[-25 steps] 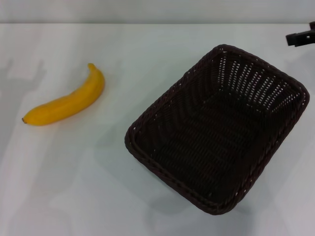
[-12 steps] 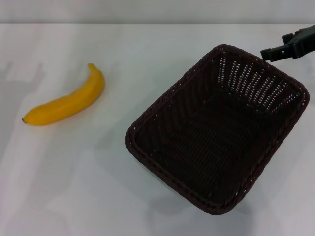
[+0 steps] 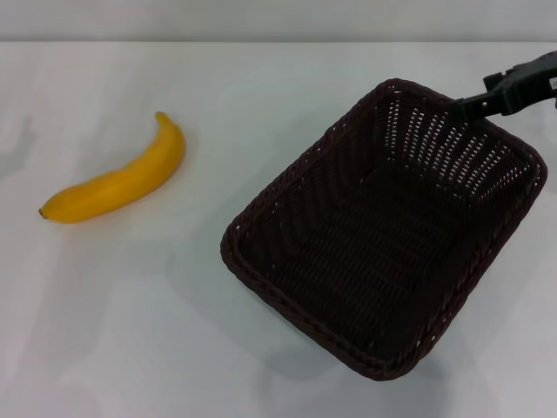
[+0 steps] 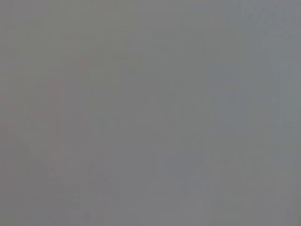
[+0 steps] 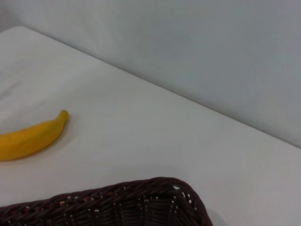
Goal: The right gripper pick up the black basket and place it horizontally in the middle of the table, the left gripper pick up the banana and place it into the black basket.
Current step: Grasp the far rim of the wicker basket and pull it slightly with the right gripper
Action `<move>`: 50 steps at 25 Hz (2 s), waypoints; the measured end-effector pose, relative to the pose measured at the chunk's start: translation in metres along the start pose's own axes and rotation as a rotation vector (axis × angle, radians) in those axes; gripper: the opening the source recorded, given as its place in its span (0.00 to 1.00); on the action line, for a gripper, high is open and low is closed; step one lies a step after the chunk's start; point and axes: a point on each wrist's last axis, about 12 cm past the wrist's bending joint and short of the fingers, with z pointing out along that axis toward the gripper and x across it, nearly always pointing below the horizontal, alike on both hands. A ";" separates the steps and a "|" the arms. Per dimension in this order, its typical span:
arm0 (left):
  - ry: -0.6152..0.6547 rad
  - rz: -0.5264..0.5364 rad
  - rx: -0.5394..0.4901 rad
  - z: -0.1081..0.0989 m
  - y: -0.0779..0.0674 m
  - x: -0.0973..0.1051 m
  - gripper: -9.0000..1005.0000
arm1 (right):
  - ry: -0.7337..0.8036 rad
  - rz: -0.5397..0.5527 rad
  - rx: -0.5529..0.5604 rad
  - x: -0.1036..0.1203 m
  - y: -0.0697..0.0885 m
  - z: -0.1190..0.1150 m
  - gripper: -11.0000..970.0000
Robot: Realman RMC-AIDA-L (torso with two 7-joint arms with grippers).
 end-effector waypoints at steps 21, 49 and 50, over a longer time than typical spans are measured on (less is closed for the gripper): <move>-0.007 0.002 0.002 -0.002 0.000 -0.001 0.88 | 0.047 -0.021 -0.062 0.002 0.002 0.035 0.78; -0.005 -0.005 0.018 -0.003 -0.003 0.002 0.88 | 0.138 -0.224 -0.048 0.004 0.003 0.043 0.78; -0.005 -0.005 0.018 -0.003 -0.003 0.002 0.88 | 0.144 -0.227 -0.052 0.005 0.005 0.044 0.78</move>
